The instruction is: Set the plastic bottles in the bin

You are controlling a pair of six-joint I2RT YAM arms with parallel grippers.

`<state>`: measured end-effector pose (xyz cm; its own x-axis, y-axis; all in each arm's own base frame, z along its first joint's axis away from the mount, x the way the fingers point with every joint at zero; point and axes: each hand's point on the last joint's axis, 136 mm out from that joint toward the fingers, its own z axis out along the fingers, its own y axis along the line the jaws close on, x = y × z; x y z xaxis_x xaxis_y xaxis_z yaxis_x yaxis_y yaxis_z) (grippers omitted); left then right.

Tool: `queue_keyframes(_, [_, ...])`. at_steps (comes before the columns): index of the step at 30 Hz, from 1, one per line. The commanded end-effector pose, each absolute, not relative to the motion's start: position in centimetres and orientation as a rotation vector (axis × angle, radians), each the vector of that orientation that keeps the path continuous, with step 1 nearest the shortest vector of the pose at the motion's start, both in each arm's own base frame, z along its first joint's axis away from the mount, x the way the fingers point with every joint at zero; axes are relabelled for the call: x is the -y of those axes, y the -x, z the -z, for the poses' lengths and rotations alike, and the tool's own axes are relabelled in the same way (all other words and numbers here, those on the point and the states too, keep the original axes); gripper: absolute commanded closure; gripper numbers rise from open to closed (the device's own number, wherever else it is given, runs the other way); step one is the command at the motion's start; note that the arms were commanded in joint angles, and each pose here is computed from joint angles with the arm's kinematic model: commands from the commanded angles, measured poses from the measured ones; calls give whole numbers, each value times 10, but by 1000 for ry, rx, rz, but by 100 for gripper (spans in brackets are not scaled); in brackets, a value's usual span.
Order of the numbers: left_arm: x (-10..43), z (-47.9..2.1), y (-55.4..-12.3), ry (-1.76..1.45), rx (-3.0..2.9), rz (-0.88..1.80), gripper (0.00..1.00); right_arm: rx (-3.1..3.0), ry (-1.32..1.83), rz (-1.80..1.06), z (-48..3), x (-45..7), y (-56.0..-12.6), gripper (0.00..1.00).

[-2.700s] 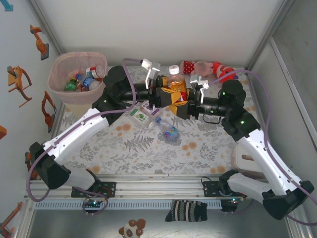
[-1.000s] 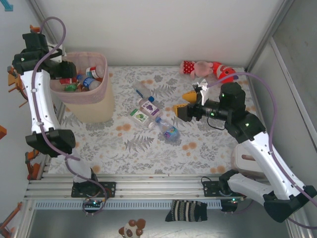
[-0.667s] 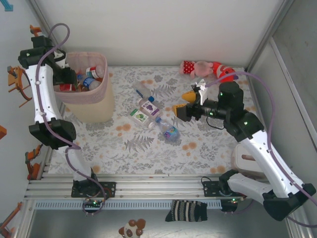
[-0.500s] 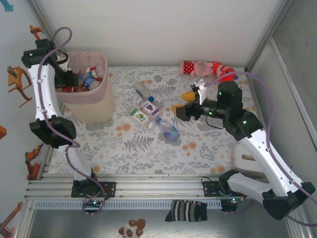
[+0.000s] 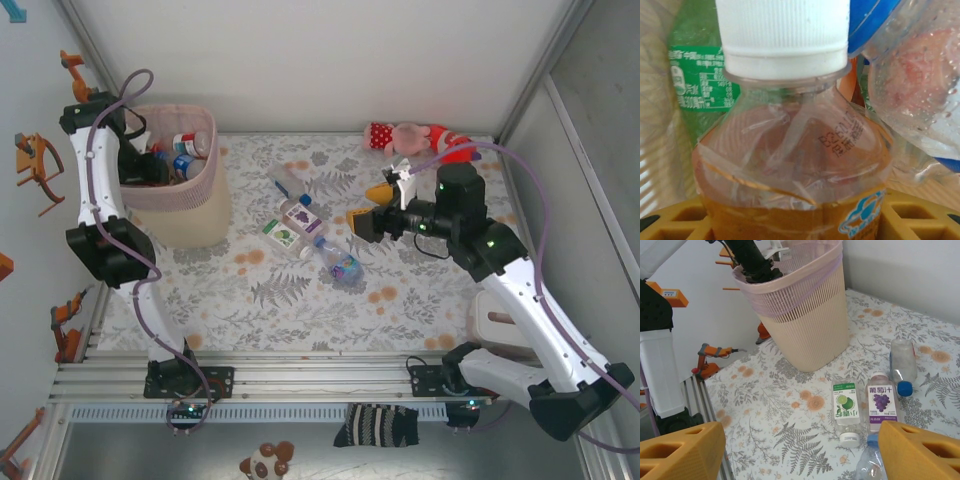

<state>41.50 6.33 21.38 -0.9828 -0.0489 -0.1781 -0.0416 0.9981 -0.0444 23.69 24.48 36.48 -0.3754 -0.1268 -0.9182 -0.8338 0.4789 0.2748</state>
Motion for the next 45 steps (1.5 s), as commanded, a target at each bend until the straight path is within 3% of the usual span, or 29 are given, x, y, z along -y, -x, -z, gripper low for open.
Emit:
queue_keyframes(1, [-54, -173, -418, 43, -3067, 147, 39, -1774, 821, -948, -377, -243, -234, 21])
queue_keyframes(12, [-48, -248, -421, 41, -2833, 131, 27, -1749, 793, -941, -390, -236, -226, 21])
queue_keyframes(27, [-35, -322, -396, 36, -2626, 164, 24, -1857, 715, -900, -374, -227, -232, 23])
queue_keyframes(36, [11, -372, -385, -14, -2384, 449, 26, -2059, 672, -852, -325, -233, -246, 28])
queue_keyframes(45, [79, -421, -364, -100, -1918, 975, 26, -2332, 667, -712, -247, -249, -260, 31])
